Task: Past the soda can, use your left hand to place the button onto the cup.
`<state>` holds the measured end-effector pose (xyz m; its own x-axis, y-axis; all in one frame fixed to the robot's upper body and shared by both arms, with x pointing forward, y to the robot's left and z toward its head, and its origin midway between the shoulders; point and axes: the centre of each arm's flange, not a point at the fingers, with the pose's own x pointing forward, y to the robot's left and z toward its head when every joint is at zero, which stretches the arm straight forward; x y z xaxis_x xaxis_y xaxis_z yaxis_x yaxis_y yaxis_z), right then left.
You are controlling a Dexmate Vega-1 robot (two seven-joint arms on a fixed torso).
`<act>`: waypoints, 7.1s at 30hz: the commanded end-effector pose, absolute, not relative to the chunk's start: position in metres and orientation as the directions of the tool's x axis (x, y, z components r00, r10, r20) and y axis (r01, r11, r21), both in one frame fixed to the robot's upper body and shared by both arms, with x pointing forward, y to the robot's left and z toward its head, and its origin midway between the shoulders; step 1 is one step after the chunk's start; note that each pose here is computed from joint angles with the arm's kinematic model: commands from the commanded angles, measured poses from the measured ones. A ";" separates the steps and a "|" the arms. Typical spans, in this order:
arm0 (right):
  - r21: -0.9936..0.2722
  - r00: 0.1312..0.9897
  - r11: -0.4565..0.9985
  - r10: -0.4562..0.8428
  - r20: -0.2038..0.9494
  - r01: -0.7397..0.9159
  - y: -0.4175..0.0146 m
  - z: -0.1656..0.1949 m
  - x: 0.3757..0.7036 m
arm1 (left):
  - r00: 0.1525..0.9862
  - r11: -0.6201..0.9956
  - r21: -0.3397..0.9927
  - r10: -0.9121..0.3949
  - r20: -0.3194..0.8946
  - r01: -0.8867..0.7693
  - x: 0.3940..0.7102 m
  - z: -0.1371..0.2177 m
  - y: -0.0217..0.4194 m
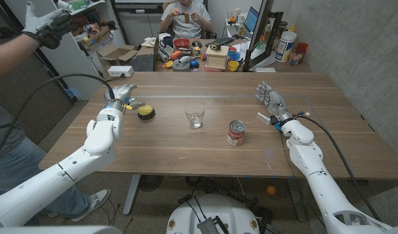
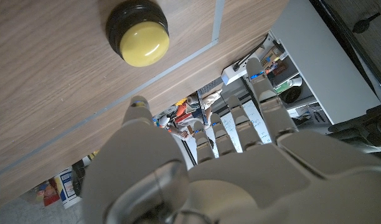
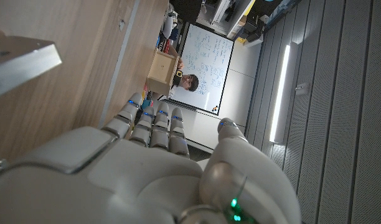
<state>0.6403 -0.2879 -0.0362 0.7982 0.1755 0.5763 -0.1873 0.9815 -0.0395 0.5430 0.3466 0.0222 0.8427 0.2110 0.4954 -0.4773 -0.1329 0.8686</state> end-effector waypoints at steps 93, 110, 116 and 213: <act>-0.082 0.757 0.973 0.219 0.615 -0.214 -0.276 0.000 0.659 | 0.932 0.077 0.955 0.253 0.259 -0.286 0.624 -0.037 0.324; -0.098 0.735 0.967 0.243 0.633 -0.236 -0.271 0.005 0.657 | 0.915 0.108 0.936 0.272 0.297 -0.336 0.622 -0.047 0.317; -0.104 0.729 0.964 0.252 0.636 -0.243 -0.271 0.006 0.656 | 0.908 0.093 0.930 0.271 0.321 -0.356 0.621 -0.049 0.314; -0.085 0.720 0.981 0.184 0.669 -0.172 -0.275 0.007 0.608 | 0.825 0.080 0.823 -0.008 0.565 -0.563 0.518 0.040 0.243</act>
<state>0.6113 -0.2793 0.0066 0.7243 0.1887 0.6631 -0.1754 0.9806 -0.0875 0.5302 0.2561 0.0303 0.8379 0.0478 0.5438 -0.5459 0.0720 0.8348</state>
